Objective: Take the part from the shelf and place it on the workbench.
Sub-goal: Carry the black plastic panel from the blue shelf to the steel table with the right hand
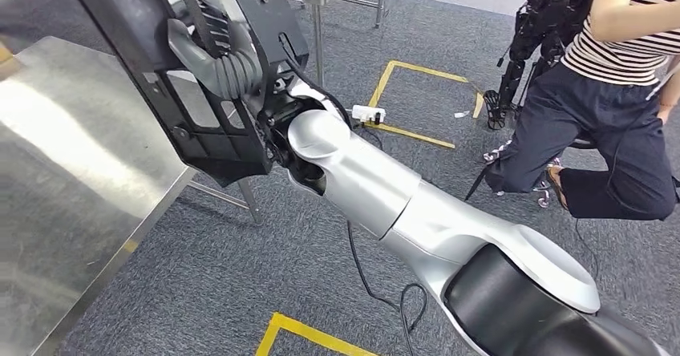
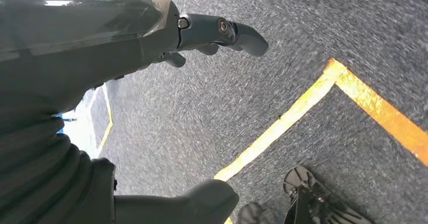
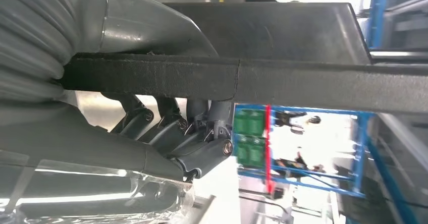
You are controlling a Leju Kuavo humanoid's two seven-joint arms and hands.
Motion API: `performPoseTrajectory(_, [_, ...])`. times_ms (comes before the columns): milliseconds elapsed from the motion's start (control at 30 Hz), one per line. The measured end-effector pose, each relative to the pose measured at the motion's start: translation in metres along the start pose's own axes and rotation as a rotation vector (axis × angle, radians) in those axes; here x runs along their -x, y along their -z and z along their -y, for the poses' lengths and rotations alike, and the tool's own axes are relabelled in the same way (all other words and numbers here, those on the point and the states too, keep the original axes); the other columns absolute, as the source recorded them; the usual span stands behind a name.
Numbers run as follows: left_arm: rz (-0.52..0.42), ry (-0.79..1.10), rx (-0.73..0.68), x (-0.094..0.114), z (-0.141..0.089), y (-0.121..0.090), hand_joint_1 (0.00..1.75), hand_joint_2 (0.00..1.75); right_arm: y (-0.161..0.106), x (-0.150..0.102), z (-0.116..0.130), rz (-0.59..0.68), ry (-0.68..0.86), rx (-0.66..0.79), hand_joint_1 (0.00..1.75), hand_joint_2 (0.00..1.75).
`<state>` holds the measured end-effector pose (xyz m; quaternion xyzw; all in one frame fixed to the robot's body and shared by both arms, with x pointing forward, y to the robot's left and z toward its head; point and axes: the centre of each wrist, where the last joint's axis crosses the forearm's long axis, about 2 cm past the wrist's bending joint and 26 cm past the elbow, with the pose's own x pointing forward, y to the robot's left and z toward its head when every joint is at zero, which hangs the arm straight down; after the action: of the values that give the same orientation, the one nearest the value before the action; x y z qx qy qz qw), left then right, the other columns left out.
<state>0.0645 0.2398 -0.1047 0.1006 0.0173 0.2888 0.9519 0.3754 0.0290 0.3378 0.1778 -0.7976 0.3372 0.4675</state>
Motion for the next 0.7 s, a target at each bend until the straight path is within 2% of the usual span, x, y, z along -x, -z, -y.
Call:
performPoseTrajectory(100, [0.003, -0.002, -0.016, -0.001, -0.002, 0.001, 0.0, 1.75, -0.004, 0.01, 0.0, -0.031, -0.012, 0.007, 1.75, 1.75])
performPoseTrajectory(433, [0.006, -0.006, -0.05, -0.003, -0.006, 0.002, 0.0, 1.75, -0.004, 0.014, 0.002, -0.087, -0.04, -0.003, 1.75, 1.75])
performPoseTrajectory(700, [-0.002, -0.05, -0.087, -0.005, -0.005, 0.001, 0.0, 1.75, -0.01, 0.025, -0.001, -0.195, -0.094, -0.013, 1.75, 1.75])
